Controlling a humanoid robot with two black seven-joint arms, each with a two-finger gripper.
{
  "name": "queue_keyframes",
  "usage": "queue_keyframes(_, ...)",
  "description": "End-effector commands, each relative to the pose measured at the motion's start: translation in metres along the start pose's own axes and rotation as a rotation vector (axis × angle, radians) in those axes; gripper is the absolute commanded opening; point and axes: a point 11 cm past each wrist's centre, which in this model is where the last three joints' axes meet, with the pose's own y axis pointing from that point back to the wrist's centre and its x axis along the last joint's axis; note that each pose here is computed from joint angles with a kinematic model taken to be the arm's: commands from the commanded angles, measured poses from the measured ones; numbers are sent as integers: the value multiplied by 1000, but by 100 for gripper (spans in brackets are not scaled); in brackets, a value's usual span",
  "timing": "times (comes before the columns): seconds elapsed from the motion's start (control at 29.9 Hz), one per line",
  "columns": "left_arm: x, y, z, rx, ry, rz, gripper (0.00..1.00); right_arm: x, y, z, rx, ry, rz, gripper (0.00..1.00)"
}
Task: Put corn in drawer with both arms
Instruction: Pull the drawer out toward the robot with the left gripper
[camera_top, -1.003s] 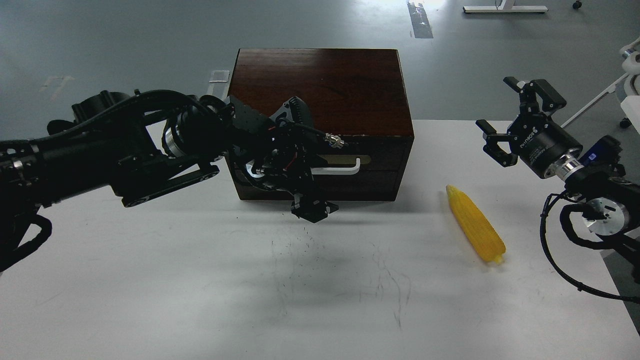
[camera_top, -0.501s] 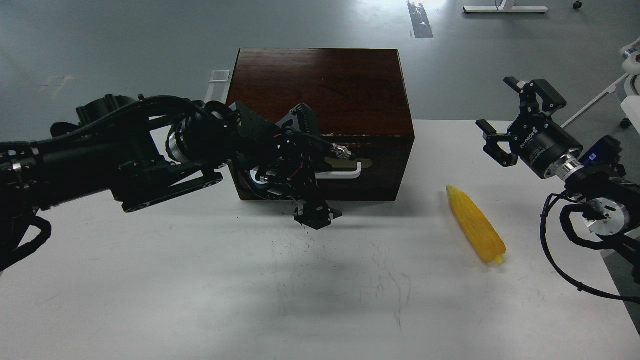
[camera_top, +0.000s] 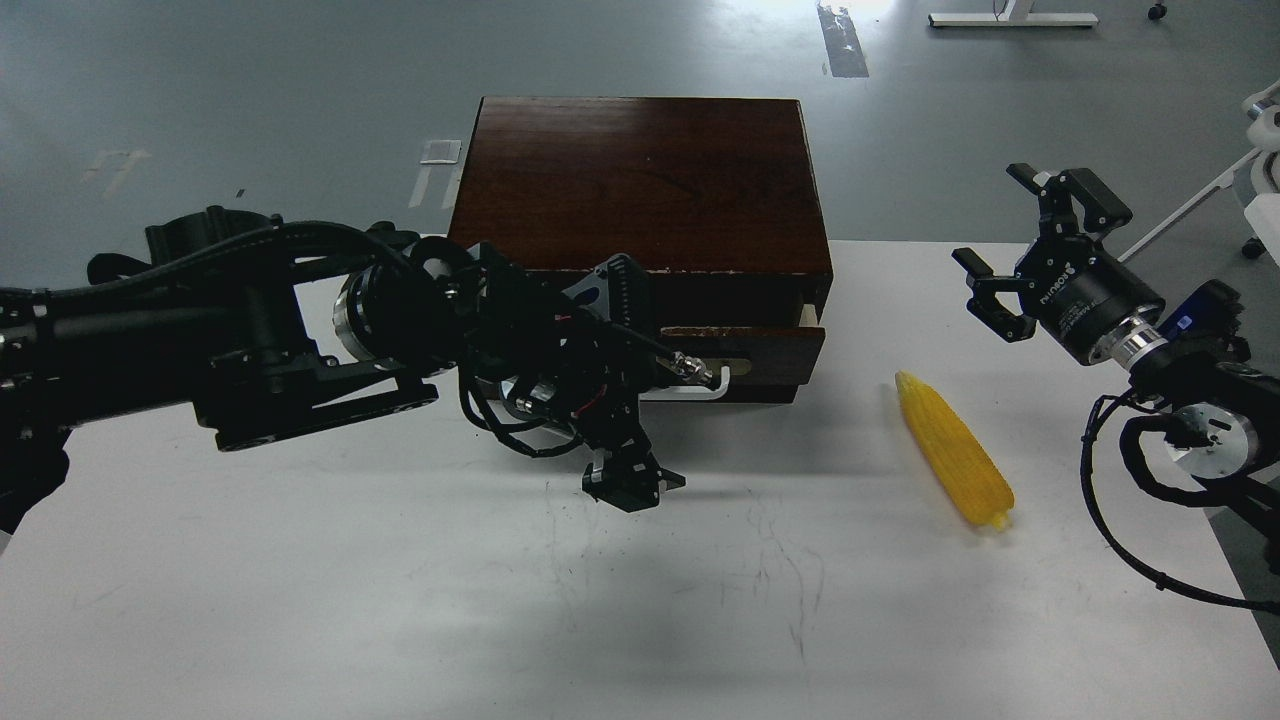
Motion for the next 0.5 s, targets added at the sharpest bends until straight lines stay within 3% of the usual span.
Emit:
queue_keyframes(0.0, 7, 3, 5, -9, -24, 8, 99, 0, 0, 0, 0, -1, -1, 100)
queue_keyframes(0.47, 26, 18, 9, -25, -33, 51, 99, 2, 1, -3, 4, 3, 4, 100)
